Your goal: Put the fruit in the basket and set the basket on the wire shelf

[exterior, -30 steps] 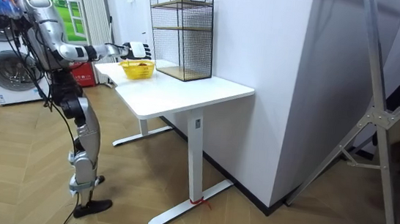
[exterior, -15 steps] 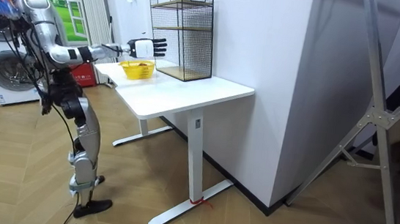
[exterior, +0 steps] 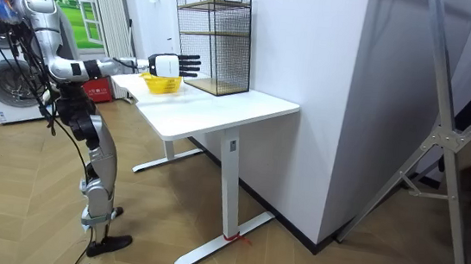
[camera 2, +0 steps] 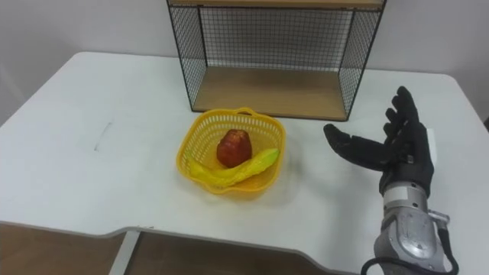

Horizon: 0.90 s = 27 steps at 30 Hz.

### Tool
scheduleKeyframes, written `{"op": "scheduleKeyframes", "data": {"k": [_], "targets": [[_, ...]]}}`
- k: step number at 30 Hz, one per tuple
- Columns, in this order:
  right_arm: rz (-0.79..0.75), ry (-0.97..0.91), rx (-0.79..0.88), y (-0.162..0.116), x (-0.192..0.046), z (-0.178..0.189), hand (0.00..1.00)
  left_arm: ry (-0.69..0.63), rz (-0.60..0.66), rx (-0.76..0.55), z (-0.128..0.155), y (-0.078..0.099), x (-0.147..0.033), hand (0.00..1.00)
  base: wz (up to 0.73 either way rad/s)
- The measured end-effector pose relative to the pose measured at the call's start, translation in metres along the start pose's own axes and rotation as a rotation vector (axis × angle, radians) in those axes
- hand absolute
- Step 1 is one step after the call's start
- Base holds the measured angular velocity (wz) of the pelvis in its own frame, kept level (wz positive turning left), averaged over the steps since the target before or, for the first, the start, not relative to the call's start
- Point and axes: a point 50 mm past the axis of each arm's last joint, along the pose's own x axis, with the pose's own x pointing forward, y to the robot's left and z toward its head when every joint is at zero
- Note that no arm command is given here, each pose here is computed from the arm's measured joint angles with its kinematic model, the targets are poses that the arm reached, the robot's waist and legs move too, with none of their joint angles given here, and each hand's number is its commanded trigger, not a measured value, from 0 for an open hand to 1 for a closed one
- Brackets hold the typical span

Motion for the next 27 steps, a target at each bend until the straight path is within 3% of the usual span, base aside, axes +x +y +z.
{"op": "scheduleKeyframes", "data": {"k": [4, 9, 11, 17, 22, 27], "targets": [[0.001, 0.002, -0.001, -0.001, -0.002, -0.002, 0.0, -0.302, -0.037, -0.145, 0.061, -0.014, -0.022, 0.0, 0.02], [0.038, -0.016, 0.006, 0.0, -0.002, -0.001, 0.0, -0.42, -0.15, -0.301, 0.094, -0.034, -0.052, 0.0, 0.01], [0.057, -0.022, 0.007, 0.002, -0.002, 0.0, 0.0, -0.439, -0.224, -0.3, 0.096, -0.038, -0.062, 0.0, 0.0], [0.136, -0.014, 0.013, 0.014, -0.006, -0.009, 0.0, -0.477, -0.638, -0.277, 0.092, -0.07, -0.112, 0.0, 0.02], [0.191, -0.026, 0.032, 0.019, -0.008, -0.016, 0.0, -0.443, -0.989, -0.158, 0.063, -0.089, -0.149, 0.0, -0.05], [0.255, -0.013, 0.075, 0.024, -0.009, -0.019, 0.0, -0.314, -1.223, -0.084, 0.032, -0.097, -0.171, 0.0, -0.12]]}}
